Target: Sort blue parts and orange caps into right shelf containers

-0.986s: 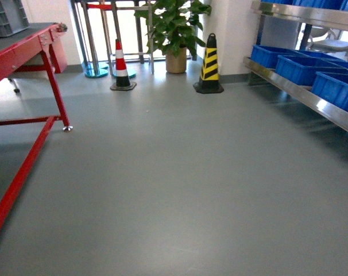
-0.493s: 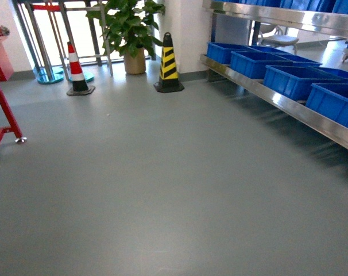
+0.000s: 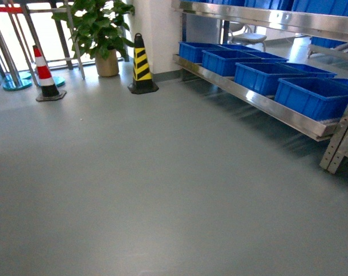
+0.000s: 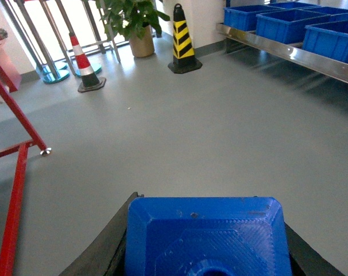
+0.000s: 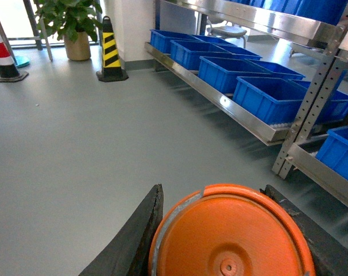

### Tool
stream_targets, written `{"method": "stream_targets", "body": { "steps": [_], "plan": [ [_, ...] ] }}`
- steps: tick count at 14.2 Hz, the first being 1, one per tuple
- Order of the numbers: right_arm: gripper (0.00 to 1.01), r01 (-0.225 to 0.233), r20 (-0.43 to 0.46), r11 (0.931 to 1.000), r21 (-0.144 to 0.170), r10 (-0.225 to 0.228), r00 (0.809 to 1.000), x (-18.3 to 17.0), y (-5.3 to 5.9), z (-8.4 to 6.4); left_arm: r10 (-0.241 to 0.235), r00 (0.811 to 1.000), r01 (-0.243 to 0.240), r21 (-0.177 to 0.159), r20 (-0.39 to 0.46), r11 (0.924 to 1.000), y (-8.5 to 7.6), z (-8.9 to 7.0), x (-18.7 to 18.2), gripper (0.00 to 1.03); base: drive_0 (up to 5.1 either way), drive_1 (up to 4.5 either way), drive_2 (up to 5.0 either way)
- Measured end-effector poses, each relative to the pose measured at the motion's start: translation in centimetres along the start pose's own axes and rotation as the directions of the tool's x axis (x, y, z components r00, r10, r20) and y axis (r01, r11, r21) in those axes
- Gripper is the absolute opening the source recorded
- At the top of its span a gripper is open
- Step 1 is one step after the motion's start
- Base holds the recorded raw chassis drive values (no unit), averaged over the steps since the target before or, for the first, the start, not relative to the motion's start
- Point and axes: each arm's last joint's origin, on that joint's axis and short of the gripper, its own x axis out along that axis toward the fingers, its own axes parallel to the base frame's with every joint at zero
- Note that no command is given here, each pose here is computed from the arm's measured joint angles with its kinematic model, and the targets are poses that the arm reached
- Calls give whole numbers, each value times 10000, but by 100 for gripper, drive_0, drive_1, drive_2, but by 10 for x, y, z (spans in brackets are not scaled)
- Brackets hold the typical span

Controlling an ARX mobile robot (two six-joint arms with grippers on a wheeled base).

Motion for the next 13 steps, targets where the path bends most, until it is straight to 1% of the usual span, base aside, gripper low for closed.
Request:
{"method": "stream_targets", "body": {
  "steps": [13],
  "plan": [
    [43,3,-4,10000,0,-3,10000,0,0,0,19,10000,-19,-1,-3,10000,0,0,0,44,-164,-164,-164]
  ]
}}
